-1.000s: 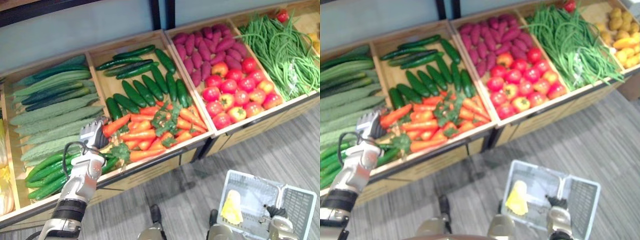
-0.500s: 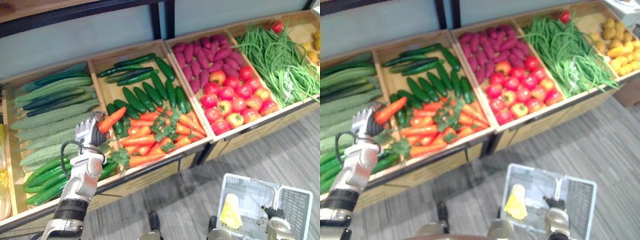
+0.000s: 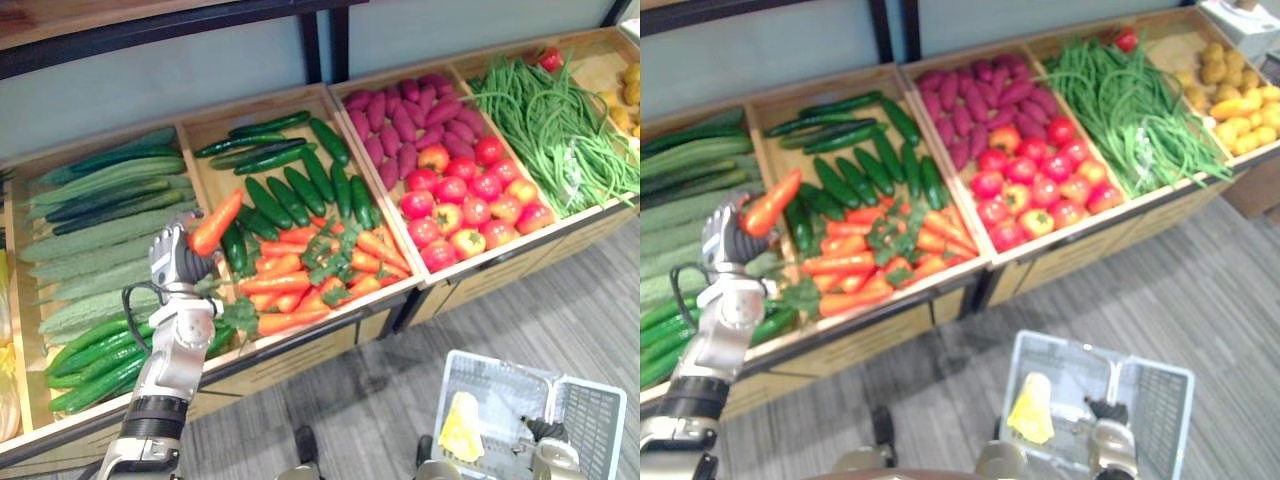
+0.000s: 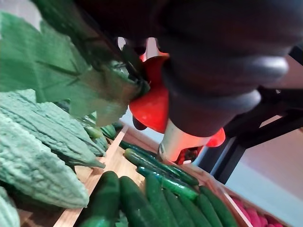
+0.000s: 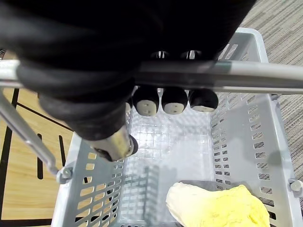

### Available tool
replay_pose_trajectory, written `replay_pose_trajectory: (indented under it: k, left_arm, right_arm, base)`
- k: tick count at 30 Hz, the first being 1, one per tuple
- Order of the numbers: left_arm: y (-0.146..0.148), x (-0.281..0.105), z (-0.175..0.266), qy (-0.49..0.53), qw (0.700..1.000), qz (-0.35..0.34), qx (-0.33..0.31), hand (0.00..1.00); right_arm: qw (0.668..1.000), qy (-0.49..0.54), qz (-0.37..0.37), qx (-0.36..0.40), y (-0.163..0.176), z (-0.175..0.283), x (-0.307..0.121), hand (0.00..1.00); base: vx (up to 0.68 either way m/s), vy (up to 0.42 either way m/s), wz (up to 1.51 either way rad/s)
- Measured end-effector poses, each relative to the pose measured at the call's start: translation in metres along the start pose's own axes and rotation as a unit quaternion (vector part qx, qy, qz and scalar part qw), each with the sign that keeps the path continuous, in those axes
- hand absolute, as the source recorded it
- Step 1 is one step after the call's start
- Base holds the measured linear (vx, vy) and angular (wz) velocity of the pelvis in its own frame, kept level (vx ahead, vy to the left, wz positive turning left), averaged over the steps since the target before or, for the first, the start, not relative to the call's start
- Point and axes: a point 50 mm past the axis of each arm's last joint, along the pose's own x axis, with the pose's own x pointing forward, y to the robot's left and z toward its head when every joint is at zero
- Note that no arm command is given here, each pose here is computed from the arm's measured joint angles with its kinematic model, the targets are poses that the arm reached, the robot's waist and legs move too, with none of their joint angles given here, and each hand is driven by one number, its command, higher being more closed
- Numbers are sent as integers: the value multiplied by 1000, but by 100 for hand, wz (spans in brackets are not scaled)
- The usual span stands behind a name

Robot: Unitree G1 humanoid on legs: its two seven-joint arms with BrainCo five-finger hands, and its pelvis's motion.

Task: Pick vegetable in the basket

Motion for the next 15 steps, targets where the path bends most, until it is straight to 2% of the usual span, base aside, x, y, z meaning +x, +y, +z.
replay_pose_trajectory:
  k: [10, 15]
  left_arm:
    - [1, 1, 16, -17, 998, 26, -48, 100]
    - [3, 0, 33, -36, 994, 39, -95, 100]
  right_arm:
    - [1000, 0, 1, -2, 0, 0, 0, 100]
    - [1000, 2, 4, -8, 2, -1, -1, 100]
  base:
    - [-3, 0, 0]
    - [-22, -4, 1]
